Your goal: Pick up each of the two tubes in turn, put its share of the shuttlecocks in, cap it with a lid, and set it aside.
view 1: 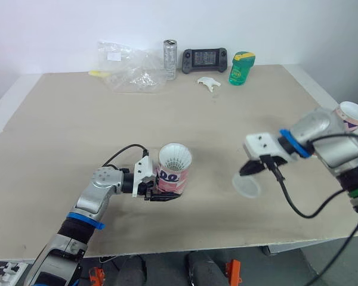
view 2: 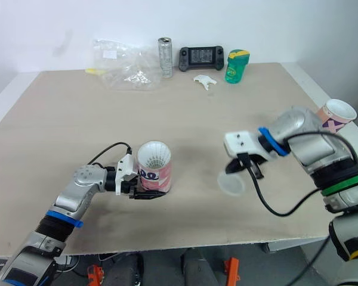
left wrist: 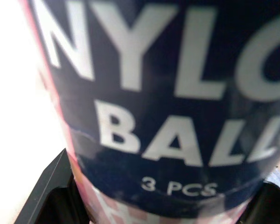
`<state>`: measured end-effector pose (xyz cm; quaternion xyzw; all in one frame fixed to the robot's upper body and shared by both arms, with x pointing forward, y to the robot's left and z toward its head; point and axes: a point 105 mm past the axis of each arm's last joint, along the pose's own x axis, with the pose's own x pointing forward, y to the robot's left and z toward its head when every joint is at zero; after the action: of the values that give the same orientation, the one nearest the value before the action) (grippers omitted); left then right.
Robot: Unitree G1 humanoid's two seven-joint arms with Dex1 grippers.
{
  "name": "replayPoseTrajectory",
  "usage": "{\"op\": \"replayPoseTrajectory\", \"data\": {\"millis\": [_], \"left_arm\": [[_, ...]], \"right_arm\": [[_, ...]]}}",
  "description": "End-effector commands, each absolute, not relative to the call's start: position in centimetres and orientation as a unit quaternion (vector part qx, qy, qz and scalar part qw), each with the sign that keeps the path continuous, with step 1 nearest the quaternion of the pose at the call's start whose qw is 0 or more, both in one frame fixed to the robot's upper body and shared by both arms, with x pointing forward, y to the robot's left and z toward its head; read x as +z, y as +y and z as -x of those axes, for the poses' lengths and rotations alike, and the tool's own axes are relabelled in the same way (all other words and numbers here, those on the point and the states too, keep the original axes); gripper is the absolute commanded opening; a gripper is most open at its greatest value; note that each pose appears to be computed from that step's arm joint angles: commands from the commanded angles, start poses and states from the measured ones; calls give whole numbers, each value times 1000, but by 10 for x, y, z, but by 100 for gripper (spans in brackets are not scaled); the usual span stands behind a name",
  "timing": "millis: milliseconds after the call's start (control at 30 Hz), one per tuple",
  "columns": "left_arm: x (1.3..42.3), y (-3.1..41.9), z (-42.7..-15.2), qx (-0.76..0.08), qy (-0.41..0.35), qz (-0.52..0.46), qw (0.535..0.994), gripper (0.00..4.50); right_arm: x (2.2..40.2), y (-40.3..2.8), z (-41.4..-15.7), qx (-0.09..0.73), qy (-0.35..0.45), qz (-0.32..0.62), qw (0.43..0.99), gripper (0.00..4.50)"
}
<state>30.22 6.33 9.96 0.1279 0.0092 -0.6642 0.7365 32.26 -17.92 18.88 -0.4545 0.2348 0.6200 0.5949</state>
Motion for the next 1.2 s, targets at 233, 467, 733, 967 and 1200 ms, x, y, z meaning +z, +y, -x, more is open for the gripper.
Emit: {"op": "replayPoseTrajectory", "data": {"millis": [233,467,733,967,1200], "left_arm": [[91,71,-306,-667,39,-149,729,308],[85,74,-302,-676,54,-163,717,308],[82,76,-300,-676,66,-164,715,308],[84,76,-303,-672,76,-141,723,308],[83,74,-303,-669,82,-132,727,308]], "right_arm": [[287,-99,-306,678,54,467,565,8],[304,-52,-307,687,2,513,514,8],[312,-28,-303,673,-51,561,479,8],[312,-27,-292,680,-69,566,461,8],[307,-24,-282,696,-81,563,438,8]]}}
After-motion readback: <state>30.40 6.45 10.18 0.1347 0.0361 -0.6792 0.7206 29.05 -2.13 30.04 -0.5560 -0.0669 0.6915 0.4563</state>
